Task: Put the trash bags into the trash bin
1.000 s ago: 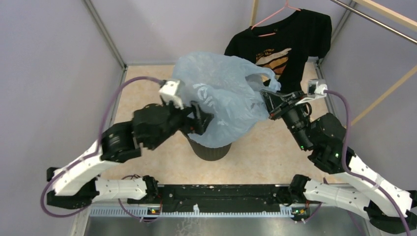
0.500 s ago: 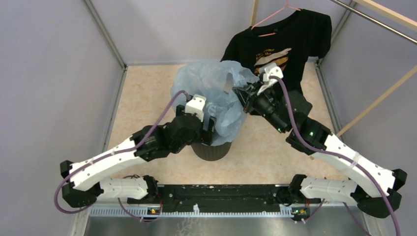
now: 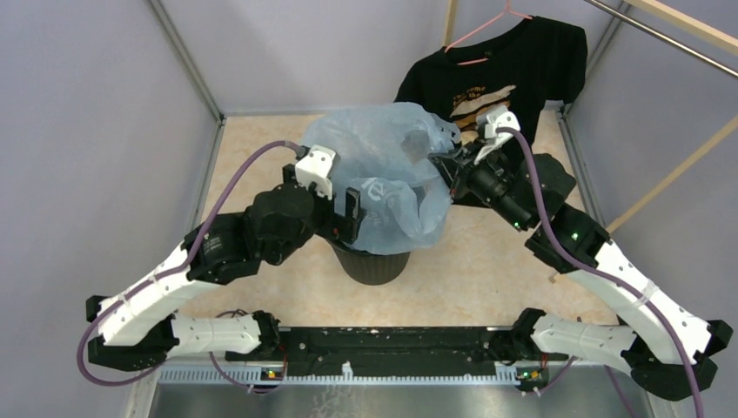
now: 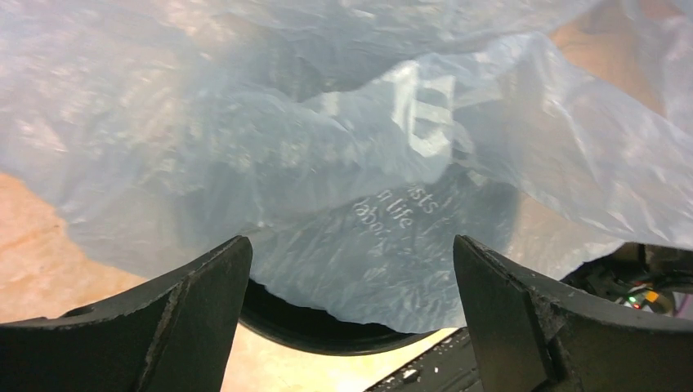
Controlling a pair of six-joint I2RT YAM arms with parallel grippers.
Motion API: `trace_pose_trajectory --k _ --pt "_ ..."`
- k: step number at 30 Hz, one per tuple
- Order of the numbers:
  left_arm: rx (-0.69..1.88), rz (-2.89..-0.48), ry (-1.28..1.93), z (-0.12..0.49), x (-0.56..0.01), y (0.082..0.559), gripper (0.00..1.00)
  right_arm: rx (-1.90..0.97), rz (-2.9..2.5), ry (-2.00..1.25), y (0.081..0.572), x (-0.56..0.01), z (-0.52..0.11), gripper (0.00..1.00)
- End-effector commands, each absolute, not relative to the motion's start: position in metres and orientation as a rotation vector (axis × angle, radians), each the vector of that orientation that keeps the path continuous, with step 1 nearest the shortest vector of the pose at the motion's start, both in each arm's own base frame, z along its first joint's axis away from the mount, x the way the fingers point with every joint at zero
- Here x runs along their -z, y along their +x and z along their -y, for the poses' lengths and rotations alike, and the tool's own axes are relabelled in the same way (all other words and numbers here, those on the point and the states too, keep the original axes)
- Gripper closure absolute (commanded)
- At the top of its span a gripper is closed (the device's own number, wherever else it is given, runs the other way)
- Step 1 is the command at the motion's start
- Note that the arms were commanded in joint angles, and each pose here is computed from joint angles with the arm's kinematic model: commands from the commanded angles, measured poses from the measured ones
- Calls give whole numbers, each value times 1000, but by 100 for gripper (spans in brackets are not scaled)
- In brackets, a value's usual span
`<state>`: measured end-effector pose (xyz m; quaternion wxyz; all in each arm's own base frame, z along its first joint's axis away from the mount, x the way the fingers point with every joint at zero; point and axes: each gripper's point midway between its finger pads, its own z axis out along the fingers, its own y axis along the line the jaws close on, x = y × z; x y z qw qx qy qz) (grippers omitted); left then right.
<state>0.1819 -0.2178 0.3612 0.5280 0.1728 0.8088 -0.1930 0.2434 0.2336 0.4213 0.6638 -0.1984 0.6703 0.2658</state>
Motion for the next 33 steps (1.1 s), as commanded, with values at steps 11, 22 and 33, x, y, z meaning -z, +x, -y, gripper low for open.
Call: trace_pose_trajectory --k 11,22,33 --pt "343 -1782 234 206 -462 286 2 -755 -1495 -602 217 -417 -255 100" --pt "346 -1872 73 144 -437 346 2 -753 -1490 -614 213 -418 -252 100" --pt "816 -1842 322 195 -400 279 54 -775 -1474 -613 209 -423 -251 100"
